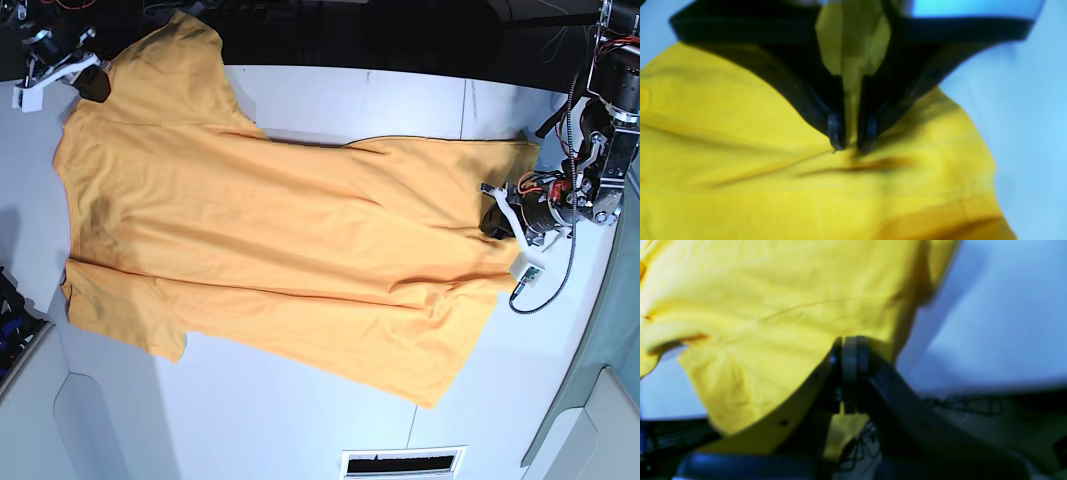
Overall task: Layout the t-shirt on the table in an organized manner, then fold the t-shirt properly
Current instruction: 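Grasp the shirt shoulder with the right gripper and pull it outward, then grasp the hem corner with the left gripper and stretch the shirt lengthwise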
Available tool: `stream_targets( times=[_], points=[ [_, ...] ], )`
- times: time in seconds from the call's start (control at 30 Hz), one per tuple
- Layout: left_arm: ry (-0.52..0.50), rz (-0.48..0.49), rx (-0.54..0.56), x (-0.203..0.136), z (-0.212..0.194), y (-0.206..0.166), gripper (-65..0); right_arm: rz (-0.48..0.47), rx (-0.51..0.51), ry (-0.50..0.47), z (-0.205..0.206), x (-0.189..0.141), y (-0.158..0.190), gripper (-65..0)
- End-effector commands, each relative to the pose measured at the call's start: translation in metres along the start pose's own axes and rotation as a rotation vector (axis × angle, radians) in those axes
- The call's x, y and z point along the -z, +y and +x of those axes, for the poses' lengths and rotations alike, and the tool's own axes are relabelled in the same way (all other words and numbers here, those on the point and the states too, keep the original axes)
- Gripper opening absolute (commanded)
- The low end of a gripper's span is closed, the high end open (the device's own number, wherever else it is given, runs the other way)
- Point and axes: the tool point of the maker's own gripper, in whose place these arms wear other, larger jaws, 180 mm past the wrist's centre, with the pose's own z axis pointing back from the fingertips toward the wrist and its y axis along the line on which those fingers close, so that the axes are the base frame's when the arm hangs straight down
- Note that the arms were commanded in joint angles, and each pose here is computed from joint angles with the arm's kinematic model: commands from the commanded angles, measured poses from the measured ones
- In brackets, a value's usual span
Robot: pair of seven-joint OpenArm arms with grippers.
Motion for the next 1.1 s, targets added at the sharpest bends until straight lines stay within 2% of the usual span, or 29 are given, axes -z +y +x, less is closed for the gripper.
stream_targets(
  times=[0.0, 0.13, 0.27, 0.37, 0.5, 0.63, 0.67, 0.77, 0.83, 0.93, 1.07],
  points=[
    [0.172, 0.012, 0.024, -0.004, -0.04, 0.005, -53.1, -0.035, -0.01, 0.045, -0.01, -0.007, -0.011, -65.0],
    [0.205, -0.128, -0.007, -0.006, -0.046, -0.02, -53.1, -0.034, 0.025, 0.074, -0.029, -0.019, -0.015, -65.0],
    [0.175, -0.258, -0.046, -0.013, -0.038, -0.041, -53.0, -0.027, 0.019, 0.06, -0.025, -0.024, -0.012, -65.0],
    [0.147, -0.294, -0.067, -0.022, -0.028, -0.044, -53.0, -0.016, -0.012, 0.009, -0.005, -0.028, -0.005, -65.0],
    [0.102, -0.305, -0.041, -0.04, -0.012, -0.039, -52.6, -0.008, -0.078, -0.069, 0.028, -0.038, 0.007, -65.0],
    [0.096, -0.292, 0.025, -0.059, -0.012, -0.036, -42.2, -0.026, -0.122, -0.148, 0.058, -0.051, 0.01, -65.0],
    [0.099, -0.294, 0.036, -0.062, -0.014, -0.037, -39.7, -0.034, -0.128, -0.159, 0.063, -0.053, 0.008, -63.0],
    [0.115, -0.3, 0.05, -0.067, -0.024, -0.042, -37.7, -0.097, -0.172, -0.156, 0.075, -0.054, -0.007, -43.7],
    [0.107, -0.303, 0.028, -0.068, -0.029, -0.043, -37.7, -0.143, -0.215, -0.142, 0.083, -0.055, -0.019, -35.6],
    [0.043, -0.293, -0.054, -0.075, -0.03, -0.037, -37.7, -0.18, -0.231, -0.127, 0.093, -0.057, -0.036, -33.7],
    [-0.044, -0.256, -0.18, -0.086, -0.03, -0.021, -37.6, -0.202, -0.197, -0.099, 0.098, -0.049, -0.06, -33.7]
  ],
)
